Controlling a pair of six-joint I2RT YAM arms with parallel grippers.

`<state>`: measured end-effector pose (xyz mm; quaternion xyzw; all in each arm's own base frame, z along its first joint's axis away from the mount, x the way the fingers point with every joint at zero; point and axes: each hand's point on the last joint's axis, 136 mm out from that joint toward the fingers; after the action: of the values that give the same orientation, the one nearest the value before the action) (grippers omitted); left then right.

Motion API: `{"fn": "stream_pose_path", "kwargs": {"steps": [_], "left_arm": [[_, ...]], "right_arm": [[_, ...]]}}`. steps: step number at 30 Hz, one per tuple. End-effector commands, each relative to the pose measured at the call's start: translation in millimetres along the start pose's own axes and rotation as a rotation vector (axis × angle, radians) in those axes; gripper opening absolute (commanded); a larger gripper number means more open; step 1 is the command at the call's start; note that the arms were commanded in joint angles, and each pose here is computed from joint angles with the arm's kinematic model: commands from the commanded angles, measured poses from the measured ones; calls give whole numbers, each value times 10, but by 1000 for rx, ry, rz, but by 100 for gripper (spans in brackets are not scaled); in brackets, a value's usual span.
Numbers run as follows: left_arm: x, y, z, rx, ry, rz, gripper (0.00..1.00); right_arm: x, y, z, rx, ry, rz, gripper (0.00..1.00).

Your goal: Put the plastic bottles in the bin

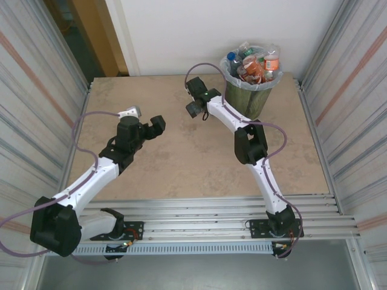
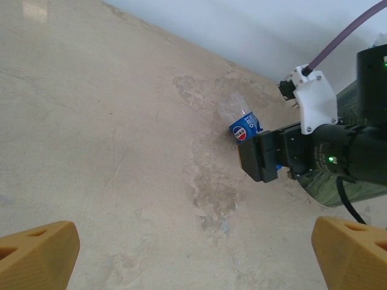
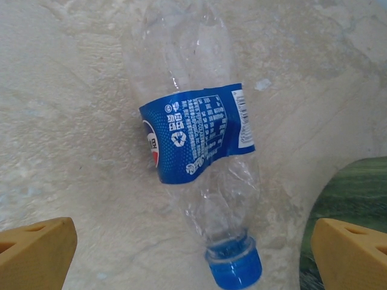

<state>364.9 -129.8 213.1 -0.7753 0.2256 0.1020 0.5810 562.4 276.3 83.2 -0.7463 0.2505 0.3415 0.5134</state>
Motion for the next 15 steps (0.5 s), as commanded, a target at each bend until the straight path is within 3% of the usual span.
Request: {"fn": "stream_pose_path", "kwargs": {"steps": [1,15], "left_arm": [[32,40,38,-10,-10,22,99],[71,82,53,-5,-20,44,99]], "right_arm": [[123,-42,29,-4,-22,-8,98],[504,283,42,50,-95,111,98]]}}
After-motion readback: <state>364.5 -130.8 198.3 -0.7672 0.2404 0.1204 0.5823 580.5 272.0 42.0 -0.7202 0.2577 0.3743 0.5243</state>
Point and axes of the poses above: each hand's point on the last joint's axis, 136 mm out from that joint toward the fingers, its own x axis out along the fingers, its own z axis along the line the jaws close on, y = z × x, and after that the axes turned 12 degrees about x, right-handed
